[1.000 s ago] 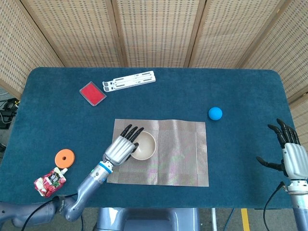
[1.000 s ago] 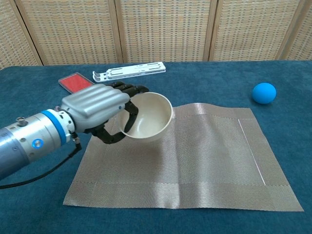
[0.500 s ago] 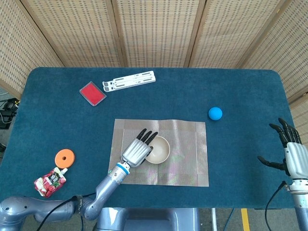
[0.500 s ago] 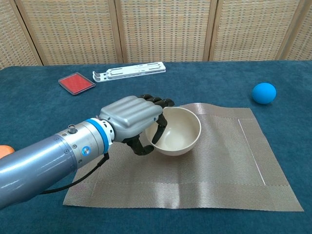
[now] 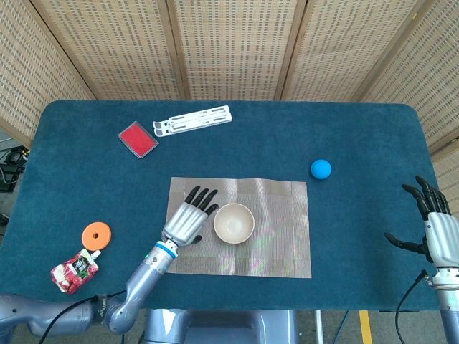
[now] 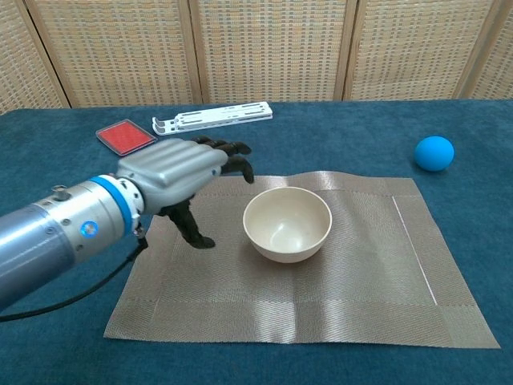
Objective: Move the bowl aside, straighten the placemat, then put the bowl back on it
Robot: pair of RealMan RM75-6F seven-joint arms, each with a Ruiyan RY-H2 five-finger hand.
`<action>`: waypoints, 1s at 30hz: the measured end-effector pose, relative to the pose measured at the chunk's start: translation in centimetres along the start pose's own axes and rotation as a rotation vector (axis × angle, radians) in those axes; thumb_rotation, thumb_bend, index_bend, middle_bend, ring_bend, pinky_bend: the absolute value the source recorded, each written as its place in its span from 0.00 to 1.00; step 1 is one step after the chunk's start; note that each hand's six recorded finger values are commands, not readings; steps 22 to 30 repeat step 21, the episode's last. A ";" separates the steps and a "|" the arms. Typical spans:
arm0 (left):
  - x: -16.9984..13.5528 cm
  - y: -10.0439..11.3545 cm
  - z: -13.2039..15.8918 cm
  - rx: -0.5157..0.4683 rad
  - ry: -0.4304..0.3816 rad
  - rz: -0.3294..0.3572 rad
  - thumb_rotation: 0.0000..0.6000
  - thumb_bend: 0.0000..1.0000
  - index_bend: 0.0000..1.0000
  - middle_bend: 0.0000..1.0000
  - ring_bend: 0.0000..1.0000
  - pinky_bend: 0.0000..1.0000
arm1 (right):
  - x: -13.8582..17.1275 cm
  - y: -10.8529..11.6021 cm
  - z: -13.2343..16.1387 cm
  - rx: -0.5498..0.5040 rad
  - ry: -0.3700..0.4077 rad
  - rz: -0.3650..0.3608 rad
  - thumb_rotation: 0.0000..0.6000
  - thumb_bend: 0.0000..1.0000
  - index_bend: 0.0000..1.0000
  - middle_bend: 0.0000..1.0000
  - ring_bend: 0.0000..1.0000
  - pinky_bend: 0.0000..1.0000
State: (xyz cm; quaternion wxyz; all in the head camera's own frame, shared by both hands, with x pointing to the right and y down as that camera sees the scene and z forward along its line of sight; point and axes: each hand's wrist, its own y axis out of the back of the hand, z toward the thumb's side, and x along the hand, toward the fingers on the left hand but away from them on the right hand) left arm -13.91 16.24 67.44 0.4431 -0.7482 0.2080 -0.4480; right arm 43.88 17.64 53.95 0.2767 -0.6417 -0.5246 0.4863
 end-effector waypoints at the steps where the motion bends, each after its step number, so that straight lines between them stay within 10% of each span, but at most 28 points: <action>1: -0.7 0.5 -1.1 -0.007 0.021 0.022 1.00 0.15 0.20 0.00 0.00 0.00 | 0.0 0.0 0.0 0.003 0.000 0.001 1.00 0.17 0.18 0.00 0.00 0.00; 16: -13.9 4.5 -14.9 -0.013 0.312 0.267 1.00 0.14 0.08 0.00 0.00 0.00 | 0.2 -1.7 0.5 0.101 0.017 0.036 1.00 0.17 0.13 0.00 0.00 0.00; 30: -17.5 4.2 -17.4 -0.007 0.393 0.284 1.00 0.13 0.01 0.00 0.00 0.00 | 0.4 -2.2 0.5 0.141 0.018 0.061 1.00 0.14 0.03 0.00 0.00 0.00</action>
